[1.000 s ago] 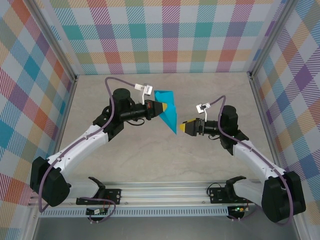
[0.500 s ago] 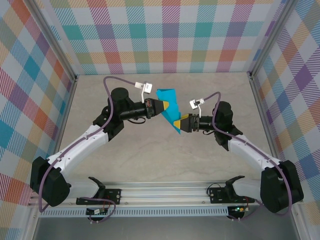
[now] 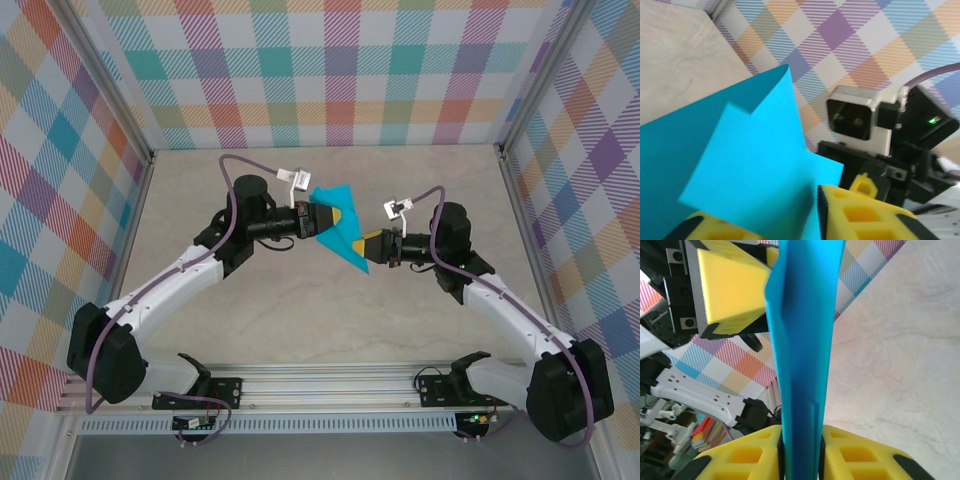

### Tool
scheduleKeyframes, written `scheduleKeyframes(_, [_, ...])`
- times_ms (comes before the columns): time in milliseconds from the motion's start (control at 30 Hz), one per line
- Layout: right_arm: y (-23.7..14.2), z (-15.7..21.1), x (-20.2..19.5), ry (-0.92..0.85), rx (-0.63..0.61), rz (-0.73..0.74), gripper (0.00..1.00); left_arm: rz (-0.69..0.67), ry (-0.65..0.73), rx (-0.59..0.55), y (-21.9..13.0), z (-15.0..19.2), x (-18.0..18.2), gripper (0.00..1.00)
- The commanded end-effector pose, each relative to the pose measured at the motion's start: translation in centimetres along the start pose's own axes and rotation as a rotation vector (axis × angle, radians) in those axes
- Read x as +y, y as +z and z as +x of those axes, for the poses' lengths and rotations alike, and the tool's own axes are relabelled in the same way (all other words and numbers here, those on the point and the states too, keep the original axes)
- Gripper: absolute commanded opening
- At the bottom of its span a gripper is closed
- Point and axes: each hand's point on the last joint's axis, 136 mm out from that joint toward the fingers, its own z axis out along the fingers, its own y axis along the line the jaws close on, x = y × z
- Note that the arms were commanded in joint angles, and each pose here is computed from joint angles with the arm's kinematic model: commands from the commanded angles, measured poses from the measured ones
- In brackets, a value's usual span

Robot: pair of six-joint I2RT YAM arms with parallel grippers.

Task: Fold a paper plane with a square sheet of paper (fold left side to right side)
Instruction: Turn over the paper at the center of the table.

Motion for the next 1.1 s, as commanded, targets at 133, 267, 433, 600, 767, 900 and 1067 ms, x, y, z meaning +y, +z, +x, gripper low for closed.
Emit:
scheduleKeyframes(133, [-1.3, 1.0, -1.9, -0.033, 0.049, 0.216, 0.15, -0.223, 0.105, -0.009, -2.5, -0.2, 1.4, 0.63])
scheduleKeyframes(267, [-2.6, 2.5, -5.0, 0.005, 0.12, 0.438, 0.07, -0.356, 0.134, -0.027, -4.5, -0.2, 2.8, 0.68])
scheduleKeyframes(433, [-4.3, 5.4, -9.3, -0.043, 0.28, 0.833, 0.0, -0.511, 0.143, -0.132, -7.3, -0.6, 4.7, 0.68])
scheduleKeyframes(600, [-6.3, 7.3, -12.8, -0.135, 0.453, 1.249, 0.0, -0.652, 0.122, -0.291, -11.1, -1.4, 6.1, 0.69])
scheduleKeyframes(767, [-5.7, 7.3, -14.5, -0.285, 0.575, 1.466, 0.0, -0.755, 0.113, -0.399, -14.8, -1.6, 6.4, 0.69])
scheduleKeyframes(900, [-4.6, 7.1, -16.0, -0.403, 0.665, 1.576, 0.0, -0.796, 0.104, -0.462, -16.7, -1.5, 6.5, 0.7])
scheduleKeyframes(1067, [-2.4, 7.6, -17.6, -0.5, 0.763, 1.626, 0.0, -0.813, 0.102, -0.489, -17.6, -1.4, 6.4, 0.72])
